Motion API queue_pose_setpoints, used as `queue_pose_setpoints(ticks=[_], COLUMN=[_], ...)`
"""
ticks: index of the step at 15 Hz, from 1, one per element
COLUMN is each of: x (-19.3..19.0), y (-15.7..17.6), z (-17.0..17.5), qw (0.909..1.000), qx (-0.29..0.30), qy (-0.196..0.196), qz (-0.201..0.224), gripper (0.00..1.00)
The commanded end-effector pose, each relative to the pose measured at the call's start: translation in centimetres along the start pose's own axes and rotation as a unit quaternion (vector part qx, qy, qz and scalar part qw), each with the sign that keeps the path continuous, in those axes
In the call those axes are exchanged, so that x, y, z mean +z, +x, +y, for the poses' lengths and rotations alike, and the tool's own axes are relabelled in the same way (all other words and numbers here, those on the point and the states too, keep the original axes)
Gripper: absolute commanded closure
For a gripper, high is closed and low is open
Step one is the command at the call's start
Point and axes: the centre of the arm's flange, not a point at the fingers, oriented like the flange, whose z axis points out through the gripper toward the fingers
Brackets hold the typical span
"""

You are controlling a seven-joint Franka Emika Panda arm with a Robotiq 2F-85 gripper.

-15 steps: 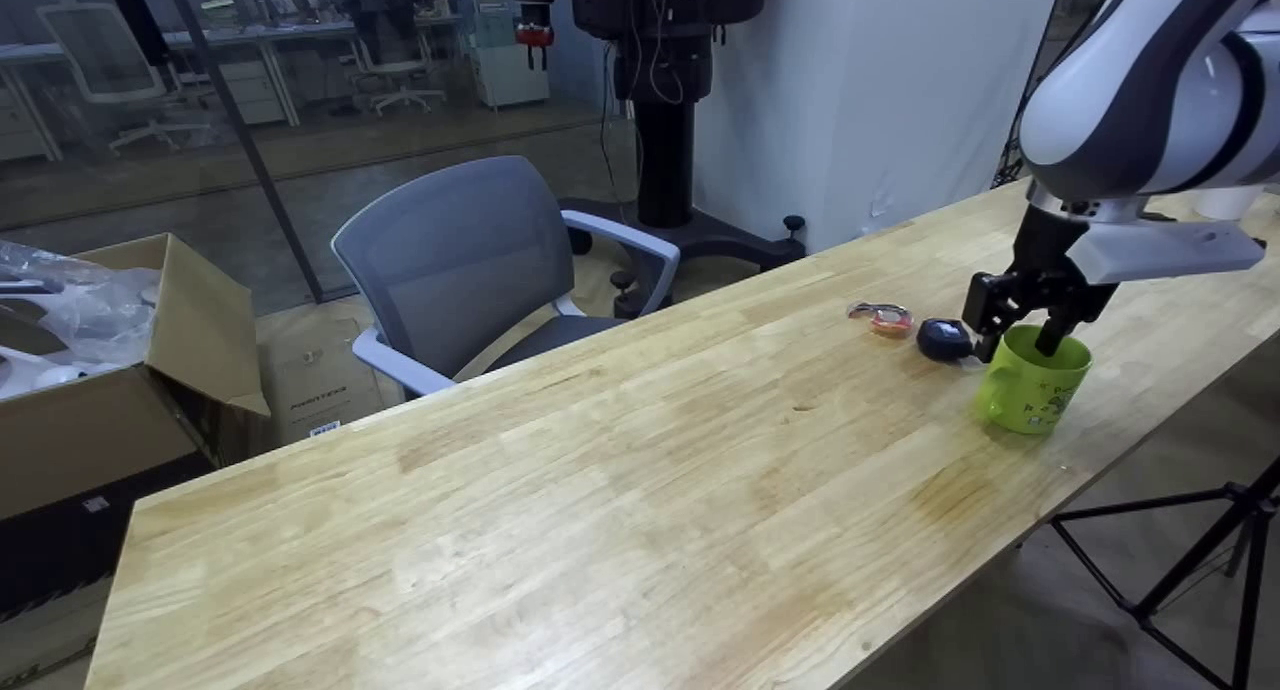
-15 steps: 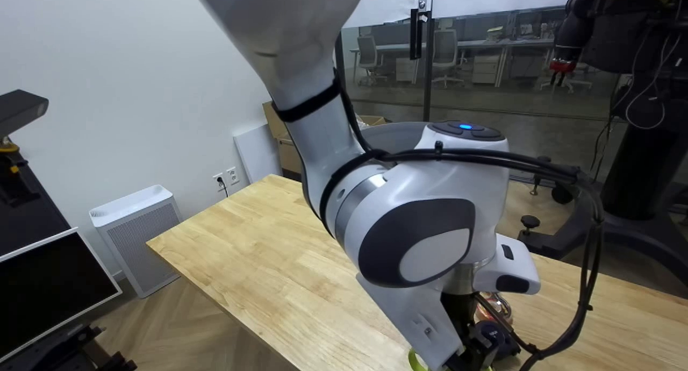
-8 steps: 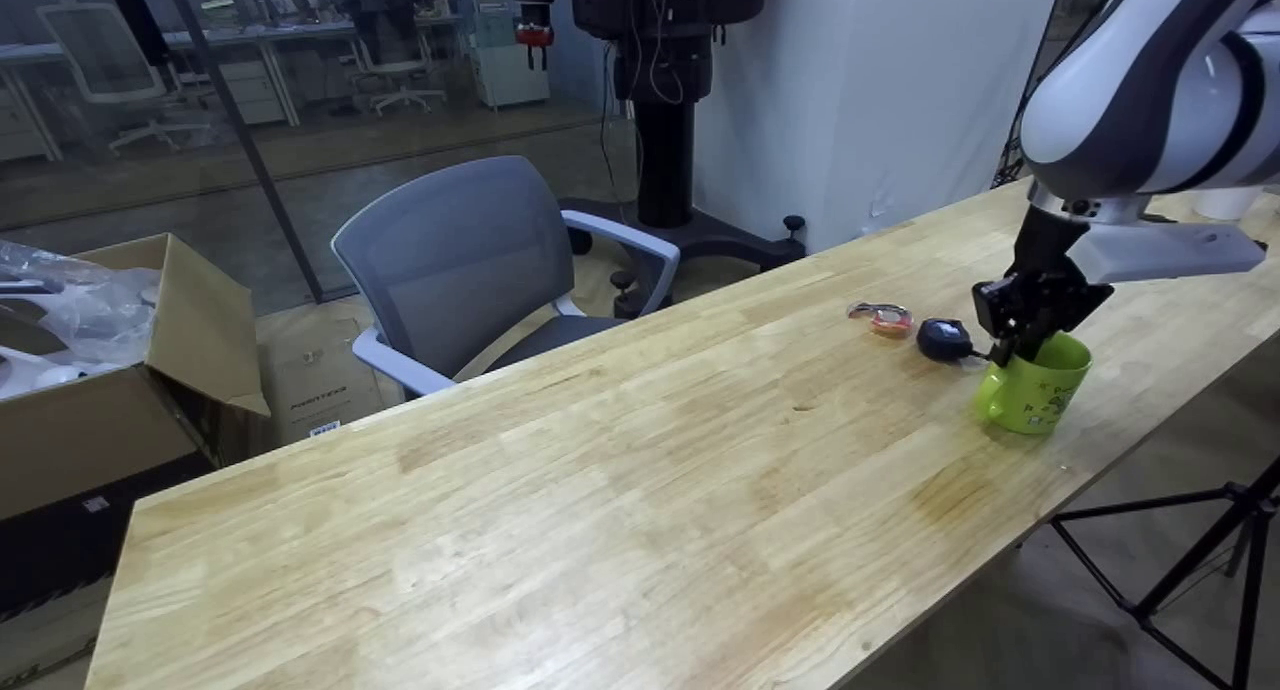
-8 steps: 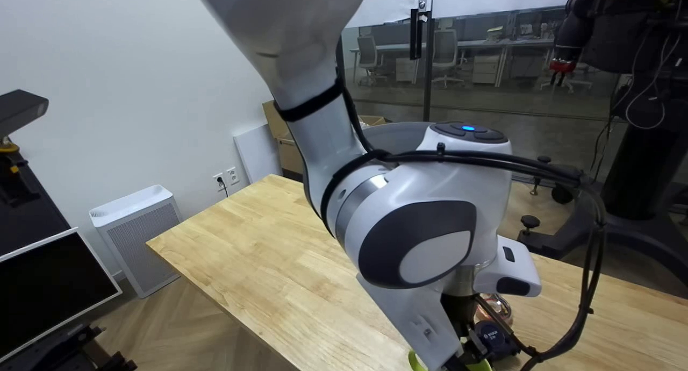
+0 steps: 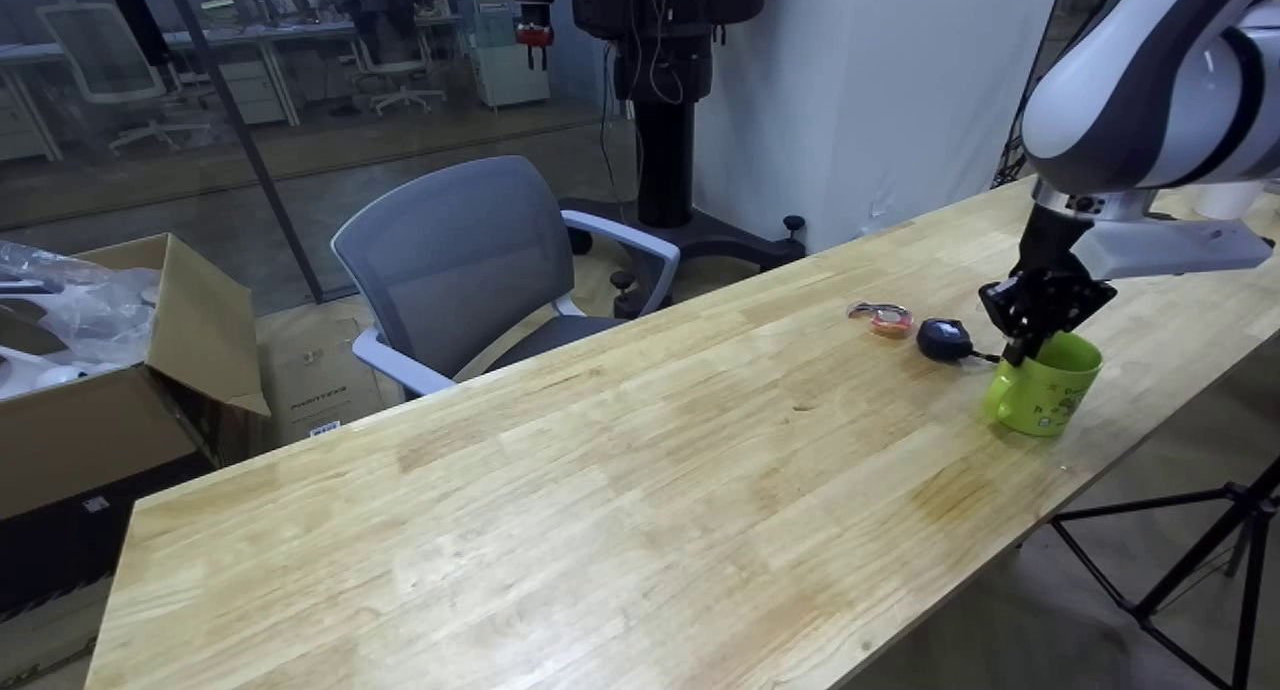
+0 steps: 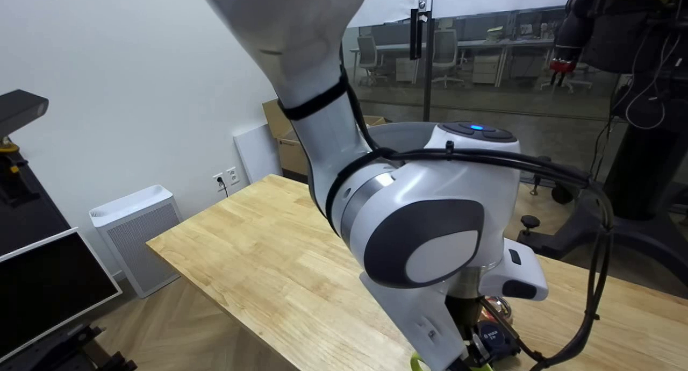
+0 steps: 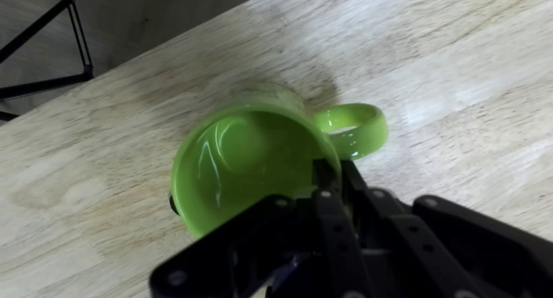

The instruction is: Move the mug slightly to the left

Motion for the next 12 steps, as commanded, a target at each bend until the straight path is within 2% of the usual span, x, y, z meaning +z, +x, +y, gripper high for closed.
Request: queue_pose_setpoints(ticks=[1, 12], x=[0.08, 0.10], y=[0.50, 0.54], z=[-0.02, -0.01], qw=[0.9999, 1.0000], qx=[0.010, 0.006], qy=[0.000, 0.003], qz=[0.000, -0.003], gripper=[0.98, 0.98])
